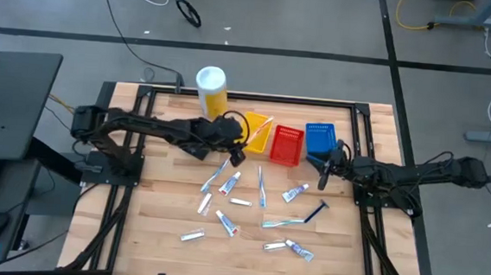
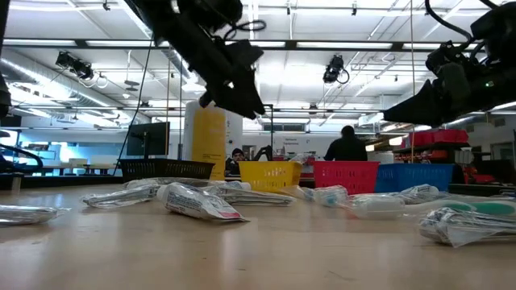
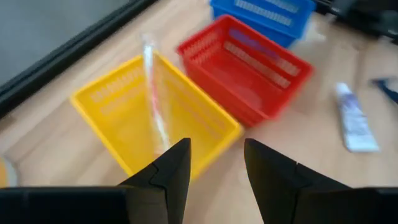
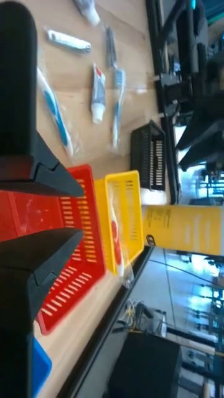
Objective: Pick & Place Travel size toiletries
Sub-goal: Put the white toothpaste into the red bin, then put the silver nail cutter into the blue bin
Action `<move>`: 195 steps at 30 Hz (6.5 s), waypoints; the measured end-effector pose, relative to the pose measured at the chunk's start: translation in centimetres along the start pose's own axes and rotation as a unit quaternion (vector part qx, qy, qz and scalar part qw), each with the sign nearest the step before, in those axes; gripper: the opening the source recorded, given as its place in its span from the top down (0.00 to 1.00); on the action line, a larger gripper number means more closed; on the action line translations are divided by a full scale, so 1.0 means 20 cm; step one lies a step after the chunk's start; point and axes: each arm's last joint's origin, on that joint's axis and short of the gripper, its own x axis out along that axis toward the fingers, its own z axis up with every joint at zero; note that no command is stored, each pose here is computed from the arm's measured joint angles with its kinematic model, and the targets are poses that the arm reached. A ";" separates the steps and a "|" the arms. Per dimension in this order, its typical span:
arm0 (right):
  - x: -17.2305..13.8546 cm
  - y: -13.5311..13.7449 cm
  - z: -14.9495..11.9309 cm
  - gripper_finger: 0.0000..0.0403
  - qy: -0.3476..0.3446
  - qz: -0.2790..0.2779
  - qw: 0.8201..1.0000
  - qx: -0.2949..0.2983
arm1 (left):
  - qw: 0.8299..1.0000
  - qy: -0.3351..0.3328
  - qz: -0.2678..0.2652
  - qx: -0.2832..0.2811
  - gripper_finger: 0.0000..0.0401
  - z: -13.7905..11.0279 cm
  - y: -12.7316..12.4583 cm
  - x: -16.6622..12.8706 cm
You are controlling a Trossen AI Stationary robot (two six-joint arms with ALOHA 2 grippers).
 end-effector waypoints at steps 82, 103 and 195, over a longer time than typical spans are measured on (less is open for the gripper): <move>0.30 0.22 -0.01 0.53 0.365 0.235 0.887 -0.154 | 0.995 0.091 0.038 -0.028 0.60 -0.26 -0.02 -0.75; 0.29 0.21 -0.10 0.57 0.399 0.240 0.868 -0.174 | 0.995 0.090 0.038 -0.027 0.60 -0.26 -0.02 -0.75; 0.63 0.52 0.27 0.59 0.139 0.234 0.962 0.020 | 0.996 0.052 0.071 0.025 0.60 -0.24 -0.02 -0.75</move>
